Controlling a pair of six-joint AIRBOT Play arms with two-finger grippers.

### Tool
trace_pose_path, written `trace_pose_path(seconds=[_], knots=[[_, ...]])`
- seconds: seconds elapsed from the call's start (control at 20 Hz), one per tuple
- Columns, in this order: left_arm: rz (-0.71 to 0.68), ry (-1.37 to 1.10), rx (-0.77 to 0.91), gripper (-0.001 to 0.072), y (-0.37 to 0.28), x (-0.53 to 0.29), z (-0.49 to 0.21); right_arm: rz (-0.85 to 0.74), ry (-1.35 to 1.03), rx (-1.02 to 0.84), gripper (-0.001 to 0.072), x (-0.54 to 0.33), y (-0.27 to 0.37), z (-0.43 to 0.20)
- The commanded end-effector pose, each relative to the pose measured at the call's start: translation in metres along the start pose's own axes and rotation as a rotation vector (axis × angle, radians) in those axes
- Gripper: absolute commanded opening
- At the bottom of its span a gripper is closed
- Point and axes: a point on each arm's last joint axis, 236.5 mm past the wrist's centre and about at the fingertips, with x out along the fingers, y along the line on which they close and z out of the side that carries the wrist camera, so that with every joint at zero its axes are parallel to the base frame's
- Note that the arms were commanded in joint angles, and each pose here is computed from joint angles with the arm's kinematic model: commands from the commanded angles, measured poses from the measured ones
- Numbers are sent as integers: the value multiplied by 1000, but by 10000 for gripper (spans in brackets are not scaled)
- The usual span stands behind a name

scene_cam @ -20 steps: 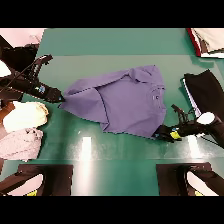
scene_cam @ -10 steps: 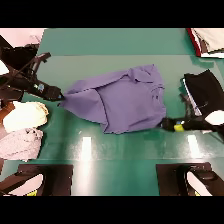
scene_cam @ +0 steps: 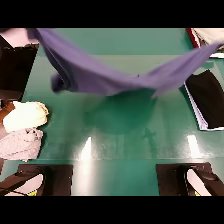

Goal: Fold the shirts.

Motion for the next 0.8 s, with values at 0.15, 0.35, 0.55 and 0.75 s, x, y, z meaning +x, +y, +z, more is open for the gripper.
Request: trace_pose_path(seconds=[0.15,0.35,0.55,0.75], knots=[[26,-532,158,22,-81,-174,99,-92,-362,-294,17,-131,68,130],[25,-656,206,22,-111,-235,101,-195,-492,-327,16,-173,76,142],[144,-459,124,21,-55,-175,71,-284,-418,-250,14,-157,36,122],[191,-17,-78,22,30,-30,-30,-216,-9,-107,14,-78,-25,72]])
